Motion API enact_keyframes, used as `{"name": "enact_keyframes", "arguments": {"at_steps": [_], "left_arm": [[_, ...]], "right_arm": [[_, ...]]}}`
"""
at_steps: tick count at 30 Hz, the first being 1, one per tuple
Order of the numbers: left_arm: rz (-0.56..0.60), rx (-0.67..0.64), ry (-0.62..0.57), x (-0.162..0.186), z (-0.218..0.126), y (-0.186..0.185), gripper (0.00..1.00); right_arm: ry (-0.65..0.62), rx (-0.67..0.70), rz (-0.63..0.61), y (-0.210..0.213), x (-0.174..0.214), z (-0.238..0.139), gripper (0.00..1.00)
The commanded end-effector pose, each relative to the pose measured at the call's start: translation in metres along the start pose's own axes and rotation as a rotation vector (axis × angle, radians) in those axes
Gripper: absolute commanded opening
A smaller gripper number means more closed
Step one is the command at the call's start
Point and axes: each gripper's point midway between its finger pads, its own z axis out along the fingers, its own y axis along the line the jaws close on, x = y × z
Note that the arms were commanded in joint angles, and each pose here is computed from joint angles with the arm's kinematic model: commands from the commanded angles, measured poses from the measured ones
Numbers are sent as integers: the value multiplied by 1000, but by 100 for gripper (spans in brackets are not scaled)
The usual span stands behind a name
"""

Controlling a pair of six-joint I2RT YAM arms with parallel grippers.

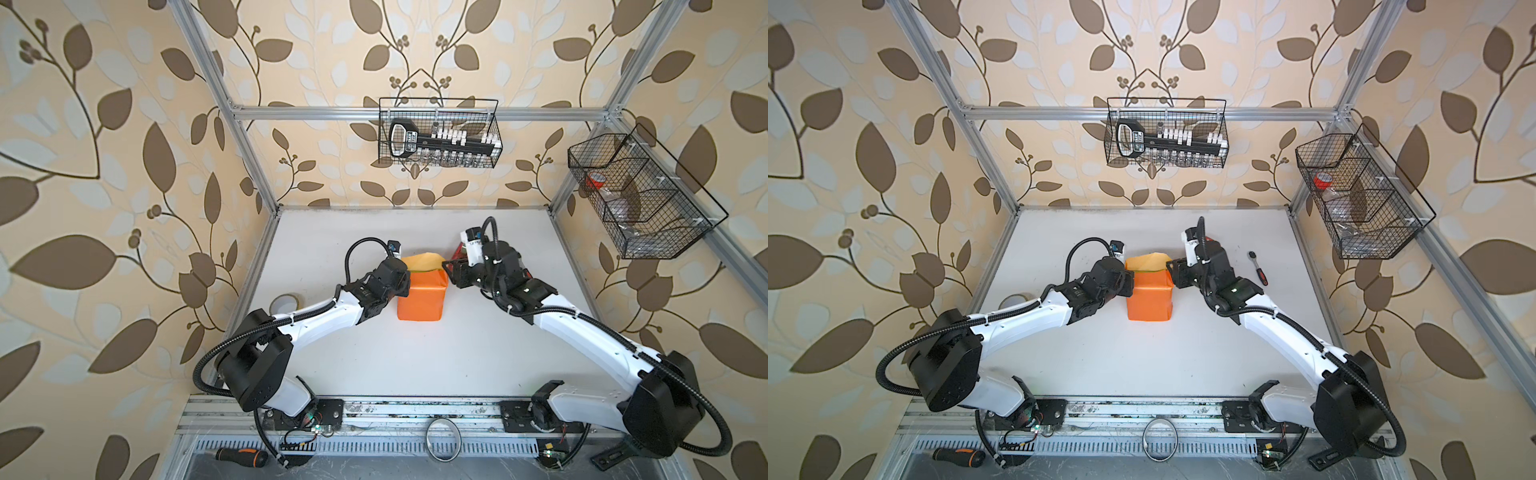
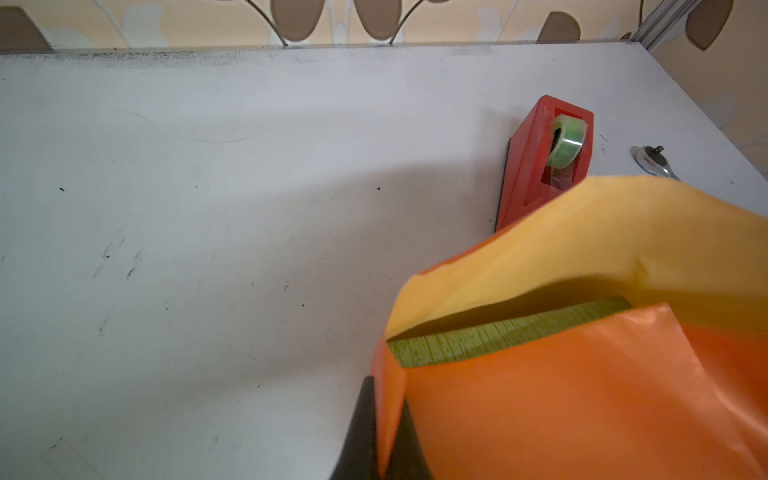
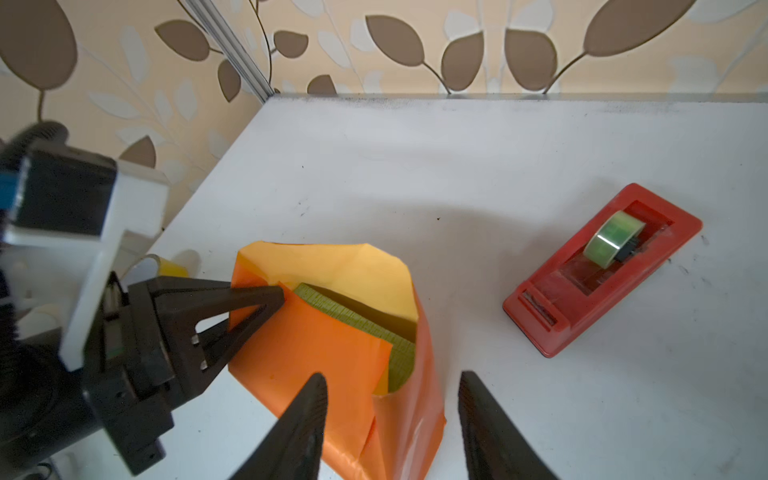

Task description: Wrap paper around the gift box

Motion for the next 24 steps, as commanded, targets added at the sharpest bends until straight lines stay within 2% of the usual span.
{"name": "enact_keyframes", "arguments": {"at_steps": [1,5,12,19,24], "left_arm": [[9,-16,-27,-6,-6,1,0],[9,-15,-30,-7,-7,1,0],[8,-7,-30,-8,-7,-1,0],[8,-5,-32,-8,-7,-2,0],[9,-1,-31,-9,-7,-3,0]], "right_arm": [[80,-78,45,-6,19,-4,53],[108,-67,66,-17,23,6,51],[153,-71,90,-20,36,26,39],[171,-87,88,-13,44,36,36],[173,-91,75,-4,47,39,39]]}}
